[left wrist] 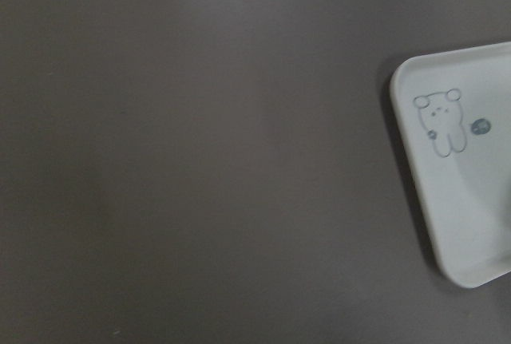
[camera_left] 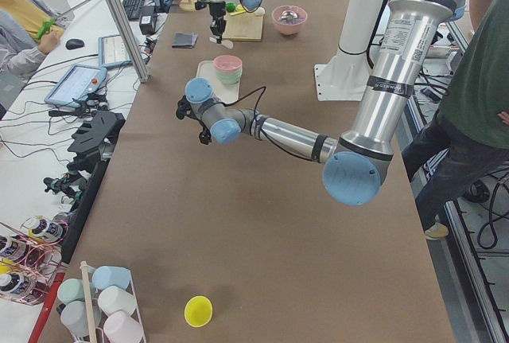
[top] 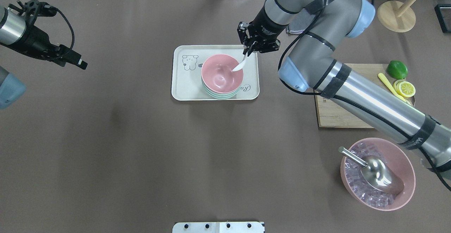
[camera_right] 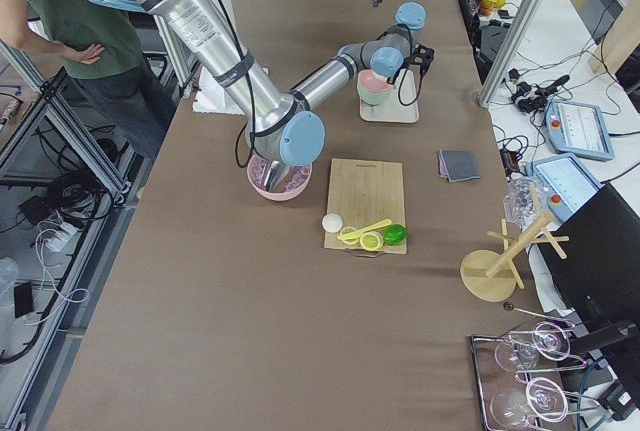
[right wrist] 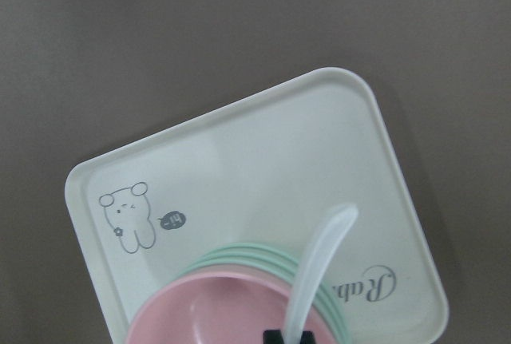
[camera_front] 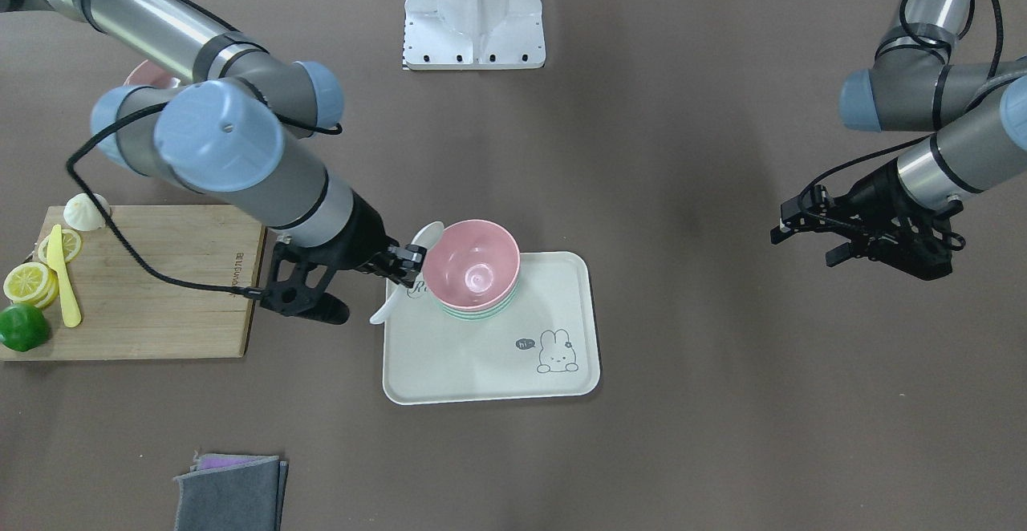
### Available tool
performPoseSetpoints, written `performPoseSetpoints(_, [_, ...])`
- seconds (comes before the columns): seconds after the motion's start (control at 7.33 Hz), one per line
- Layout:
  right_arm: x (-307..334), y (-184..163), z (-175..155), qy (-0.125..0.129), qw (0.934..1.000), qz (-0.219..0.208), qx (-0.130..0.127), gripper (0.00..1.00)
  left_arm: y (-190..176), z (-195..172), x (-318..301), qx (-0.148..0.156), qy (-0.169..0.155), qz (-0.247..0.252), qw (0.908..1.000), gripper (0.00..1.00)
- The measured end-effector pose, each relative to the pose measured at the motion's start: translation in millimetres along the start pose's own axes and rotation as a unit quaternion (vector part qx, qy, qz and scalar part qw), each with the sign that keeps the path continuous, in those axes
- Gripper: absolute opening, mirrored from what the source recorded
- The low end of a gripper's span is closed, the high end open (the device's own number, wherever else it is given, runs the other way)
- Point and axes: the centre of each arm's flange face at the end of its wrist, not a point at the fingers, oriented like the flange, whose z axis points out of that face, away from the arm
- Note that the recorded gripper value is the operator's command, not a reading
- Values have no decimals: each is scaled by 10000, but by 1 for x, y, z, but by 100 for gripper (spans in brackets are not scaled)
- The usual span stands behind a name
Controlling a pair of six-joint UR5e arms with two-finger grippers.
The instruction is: Stack pink bowl on green and place spoon
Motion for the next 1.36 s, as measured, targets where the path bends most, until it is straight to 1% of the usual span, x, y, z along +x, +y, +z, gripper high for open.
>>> performPoseSetpoints(0.14, [-12,12,17,-159,9998,90,94,98,2,0,-3,-9,-9,6,10000,98])
performPoseSetpoints(0.27, [-16,16,28,-274,9994,146,135,100,3,0,-4,-15,-12,9,10000,98])
performPoseSetpoints(0.41, [-18,19,29,-349,9992,137,140,100,3,1,-5,-17,-14,6,10000,98])
performPoseSetpoints(0.55, [-12,19,18,-430,9989,104,158,100,3,0,-5,-17,-15,-4,10000,98])
performPoseSetpoints(0.68, [17,8,-2,-455,9988,-25,201,100,1,-3,-7,4,-36,-42,10000,98])
performPoseSetpoints(0.82, [67,-21,-28,-380,9984,-350,246,100,-2,-11,-14,65,-79,-107,9999,98])
performPoseSetpoints(1.09, [196,-98,-86,-81,9940,-1025,384,100,-8,-37,-38,262,-204,-227,9992,98])
performPoseSetpoints(1.23, [261,-128,-110,172,9895,-1358,460,100,-3,-48,-58,341,-325,-168,9987,98])
performPoseSetpoints(1.36, [314,-149,-131,484,9835,-1683,463,100,4,-60,-83,383,-514,-115,9979,98])
